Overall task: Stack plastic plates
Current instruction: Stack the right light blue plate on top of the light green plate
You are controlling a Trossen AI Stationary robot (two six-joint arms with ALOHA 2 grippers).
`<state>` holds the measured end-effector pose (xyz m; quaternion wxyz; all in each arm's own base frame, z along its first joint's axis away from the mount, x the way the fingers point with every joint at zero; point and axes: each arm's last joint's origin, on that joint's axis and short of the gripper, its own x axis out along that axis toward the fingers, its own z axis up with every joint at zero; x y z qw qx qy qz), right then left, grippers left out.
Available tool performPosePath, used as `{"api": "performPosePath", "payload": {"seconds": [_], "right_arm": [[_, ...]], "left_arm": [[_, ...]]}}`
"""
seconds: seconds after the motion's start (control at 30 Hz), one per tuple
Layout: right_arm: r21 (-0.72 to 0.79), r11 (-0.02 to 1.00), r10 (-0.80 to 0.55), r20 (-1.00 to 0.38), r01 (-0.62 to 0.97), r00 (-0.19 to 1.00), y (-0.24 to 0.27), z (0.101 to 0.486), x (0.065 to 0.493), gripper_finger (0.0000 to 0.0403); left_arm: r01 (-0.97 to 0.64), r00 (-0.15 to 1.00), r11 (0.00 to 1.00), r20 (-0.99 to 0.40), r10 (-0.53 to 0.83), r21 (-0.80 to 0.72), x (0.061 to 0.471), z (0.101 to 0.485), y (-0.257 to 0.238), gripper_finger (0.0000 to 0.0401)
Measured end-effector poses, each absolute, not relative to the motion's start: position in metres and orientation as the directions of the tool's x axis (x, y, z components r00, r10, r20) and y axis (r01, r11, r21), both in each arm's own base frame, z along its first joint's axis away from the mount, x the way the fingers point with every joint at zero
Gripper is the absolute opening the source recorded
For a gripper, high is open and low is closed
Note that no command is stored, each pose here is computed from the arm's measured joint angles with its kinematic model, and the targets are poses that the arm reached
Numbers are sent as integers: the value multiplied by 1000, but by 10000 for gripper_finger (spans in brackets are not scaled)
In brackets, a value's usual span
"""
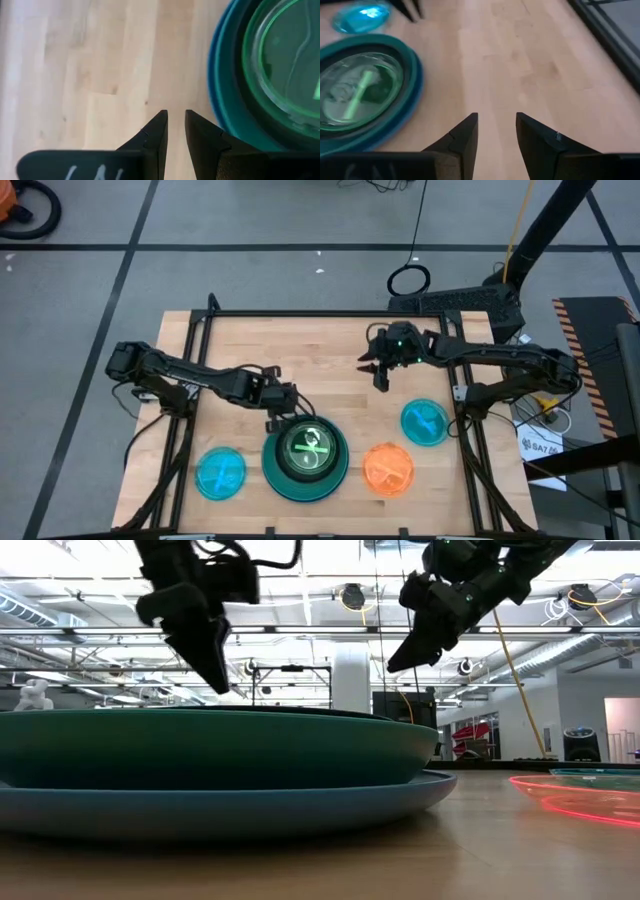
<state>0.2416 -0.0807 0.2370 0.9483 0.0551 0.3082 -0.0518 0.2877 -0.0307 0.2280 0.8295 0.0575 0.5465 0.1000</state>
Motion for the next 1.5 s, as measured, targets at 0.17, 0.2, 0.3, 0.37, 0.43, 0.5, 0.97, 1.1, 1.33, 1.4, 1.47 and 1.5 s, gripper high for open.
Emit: {"api": "performPosePath", "payload": {"seconds": [0.17, 0.2, 0.3, 0.37, 0.43, 0.5, 0.97, 1.1, 1.33, 1.4, 1.47, 1.5], "right_arm": [[185, 970, -22, -587, 160, 809, -66, 230, 245, 125], [212, 963, -11, -590, 168, 808, -62, 229, 245, 125], [276, 942, 10, -594, 192, 804, -51, 228, 247, 125], [304, 925, 0, -597, 226, 802, -43, 228, 249, 125], [336, 906, -4, -601, 257, 799, -35, 228, 250, 125], [367, 882, -12, -610, 296, 792, -27, 227, 251, 125], [494, 668, 62, -782, 556, 620, 5, 211, 236, 125], [463, 569, 80, -854, 680, 514, 9, 204, 226, 125], [339, 452, 124, -940, 825, 319, 19, 219, 213, 125], [300, 420, 109, -954, 857, 280, 21, 227, 210, 125], [286, 380, 100, -958, 880, 268, 22, 233, 210, 125], [279, 357, 100, -960, 891, 261, 22, 234, 209, 125]], "left_arm": [[-90, 454, 972, -859, 235, 219, 269, 224, -22, 74], [-83, 465, 971, -853, 237, 225, 266, 222, -20, 74], [-65, 512, 969, -825, 238, 239, 259, 221, -16, 74], [-44, 544, 965, -804, 240, 258, 257, 222, -14, 74], [-16, 555, 959, -795, 243, 283, 255, 223, -11, 74], [4, 576, 952, -779, 248, 306, 253, 227, -9, 74], [-166, 837, 920, -443, 322, 355, 220, 303, 18, 74], [-204, 849, 913, -401, 345, 353, 206, 313, 22, 74], [-264, 836, 916, -403, 373, 302, 176, 323, 26, 74], [-283, 838, 916, -391, 380, 284, 168, 324, 26, 74], [-287, 836, 916, -394, 382, 279, 160, 320, 25, 74], [-285, 832, 917, -403, 381, 278, 156, 316, 25, 74]]}}
